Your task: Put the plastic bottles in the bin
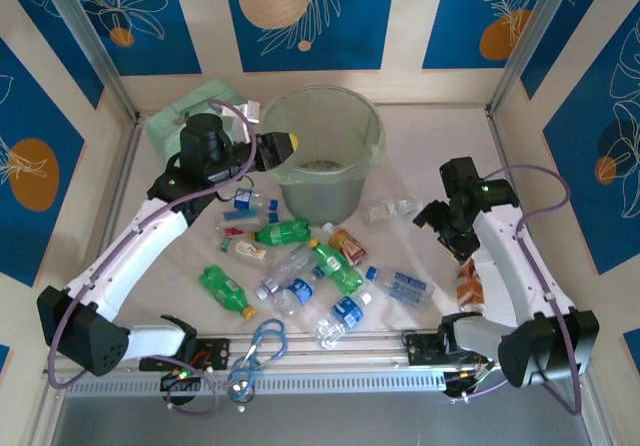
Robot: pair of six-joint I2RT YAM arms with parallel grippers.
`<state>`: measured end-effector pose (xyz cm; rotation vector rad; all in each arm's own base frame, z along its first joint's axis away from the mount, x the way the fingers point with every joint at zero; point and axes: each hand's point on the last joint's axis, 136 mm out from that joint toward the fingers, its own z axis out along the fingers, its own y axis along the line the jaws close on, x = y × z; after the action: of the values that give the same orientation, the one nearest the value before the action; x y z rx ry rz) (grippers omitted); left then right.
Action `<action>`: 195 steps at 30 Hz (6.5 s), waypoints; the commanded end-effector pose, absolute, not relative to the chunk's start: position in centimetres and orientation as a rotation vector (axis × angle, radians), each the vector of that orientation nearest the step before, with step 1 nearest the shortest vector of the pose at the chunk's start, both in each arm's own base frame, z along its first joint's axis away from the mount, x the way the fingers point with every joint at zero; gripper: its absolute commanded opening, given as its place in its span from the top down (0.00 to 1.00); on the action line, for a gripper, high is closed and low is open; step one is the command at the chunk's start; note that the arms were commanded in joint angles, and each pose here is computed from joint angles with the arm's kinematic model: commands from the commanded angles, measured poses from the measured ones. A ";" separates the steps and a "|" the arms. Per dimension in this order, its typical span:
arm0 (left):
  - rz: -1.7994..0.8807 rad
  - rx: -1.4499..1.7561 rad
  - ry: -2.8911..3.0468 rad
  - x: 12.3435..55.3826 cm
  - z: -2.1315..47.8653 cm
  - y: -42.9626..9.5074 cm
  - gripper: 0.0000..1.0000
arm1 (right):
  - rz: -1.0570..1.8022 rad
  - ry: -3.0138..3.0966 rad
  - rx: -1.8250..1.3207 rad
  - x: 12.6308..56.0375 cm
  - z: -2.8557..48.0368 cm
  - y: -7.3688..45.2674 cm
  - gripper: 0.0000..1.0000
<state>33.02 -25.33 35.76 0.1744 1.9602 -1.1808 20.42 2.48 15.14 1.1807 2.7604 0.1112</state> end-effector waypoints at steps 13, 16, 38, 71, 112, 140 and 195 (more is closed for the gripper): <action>-1.124 0.195 1.999 32.1 33.9 -24.5 0.56 | -0.272 2.503 1.694 17.1 12.6 -4.5 0.13; -1.126 0.203 2.005 32.1 33.7 -24.6 0.56 | -0.207 2.442 1.772 17.0 12.3 -5.0 0.13; -1.034 0.212 2.142 29.2 29.0 -22.8 0.44 | 0.189 3.171 1.005 9.3 11.9 16.7 0.26; -0.951 0.241 2.146 22.6 27.6 -18.6 0.19 | -0.118 3.135 1.054 9.7 4.3 24.6 0.21; -1.078 0.224 1.885 24.8 36.2 -20.1 0.06 | 0.846 2.463 0.131 21.3 35.2 28.1 0.45; -1.096 0.251 1.926 26.0 35.8 -21.3 0.07 | 0.229 2.324 0.670 35.2 36.2 13.2 0.17; -1.220 0.314 1.904 25.1 35.6 -22.8 0.07 | -0.265 2.160 2.137 16.4 4.0 -14.0 0.18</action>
<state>25.68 -22.72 35.22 0.2813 1.9270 -1.2073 16.64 -14.16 4.44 2.1423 2.1464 -0.2714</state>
